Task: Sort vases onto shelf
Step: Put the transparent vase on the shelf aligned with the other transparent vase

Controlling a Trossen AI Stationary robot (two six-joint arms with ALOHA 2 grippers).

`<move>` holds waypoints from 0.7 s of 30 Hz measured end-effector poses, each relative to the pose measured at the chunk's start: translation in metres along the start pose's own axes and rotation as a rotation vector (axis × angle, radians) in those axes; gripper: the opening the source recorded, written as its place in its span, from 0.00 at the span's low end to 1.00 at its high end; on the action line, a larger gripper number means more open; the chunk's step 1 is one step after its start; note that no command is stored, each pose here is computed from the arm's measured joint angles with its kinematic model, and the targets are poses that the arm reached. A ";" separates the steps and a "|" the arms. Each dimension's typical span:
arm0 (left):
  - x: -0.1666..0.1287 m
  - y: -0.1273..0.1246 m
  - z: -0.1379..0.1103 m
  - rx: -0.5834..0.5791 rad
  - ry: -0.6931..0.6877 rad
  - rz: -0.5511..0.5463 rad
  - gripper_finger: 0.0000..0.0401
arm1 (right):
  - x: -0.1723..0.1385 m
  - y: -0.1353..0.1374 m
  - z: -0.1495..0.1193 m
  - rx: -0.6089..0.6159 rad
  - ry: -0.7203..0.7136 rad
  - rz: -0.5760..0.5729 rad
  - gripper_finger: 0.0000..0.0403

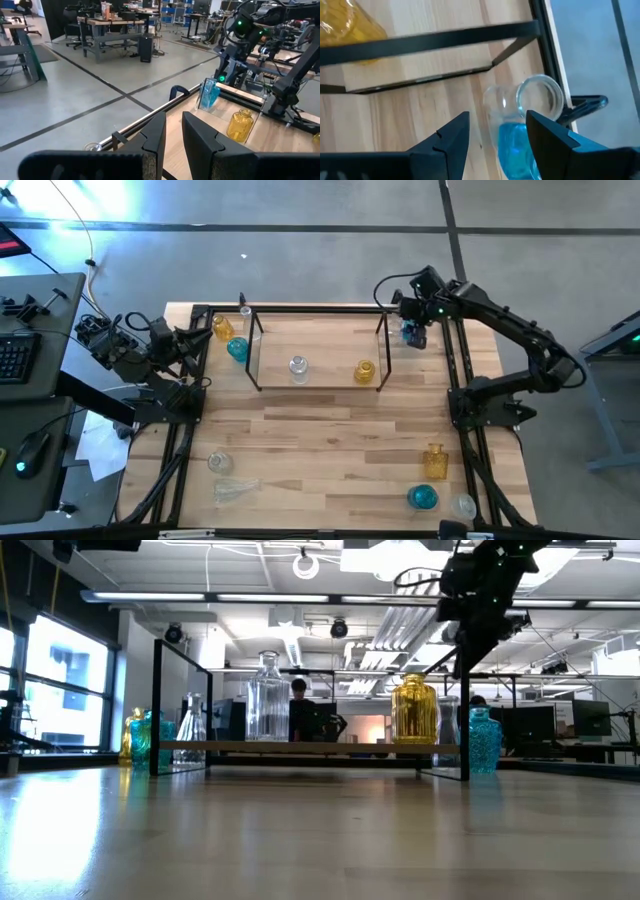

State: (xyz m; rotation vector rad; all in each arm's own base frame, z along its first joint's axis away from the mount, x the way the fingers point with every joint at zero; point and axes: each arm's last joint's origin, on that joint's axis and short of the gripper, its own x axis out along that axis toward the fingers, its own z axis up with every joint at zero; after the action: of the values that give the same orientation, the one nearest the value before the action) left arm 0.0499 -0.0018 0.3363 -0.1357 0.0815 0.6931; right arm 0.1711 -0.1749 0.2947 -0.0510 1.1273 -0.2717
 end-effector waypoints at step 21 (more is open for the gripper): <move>0.000 0.000 0.000 -0.019 0.005 -0.008 0.14 | 0.014 -0.030 0.020 0.011 0.012 0.020 0.44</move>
State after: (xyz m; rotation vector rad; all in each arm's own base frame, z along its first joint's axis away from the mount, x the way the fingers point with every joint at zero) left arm 0.0501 -0.0020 0.3362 -0.1559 0.0787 0.6861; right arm 0.1892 -0.2095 0.2961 -0.0283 1.1377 -0.2607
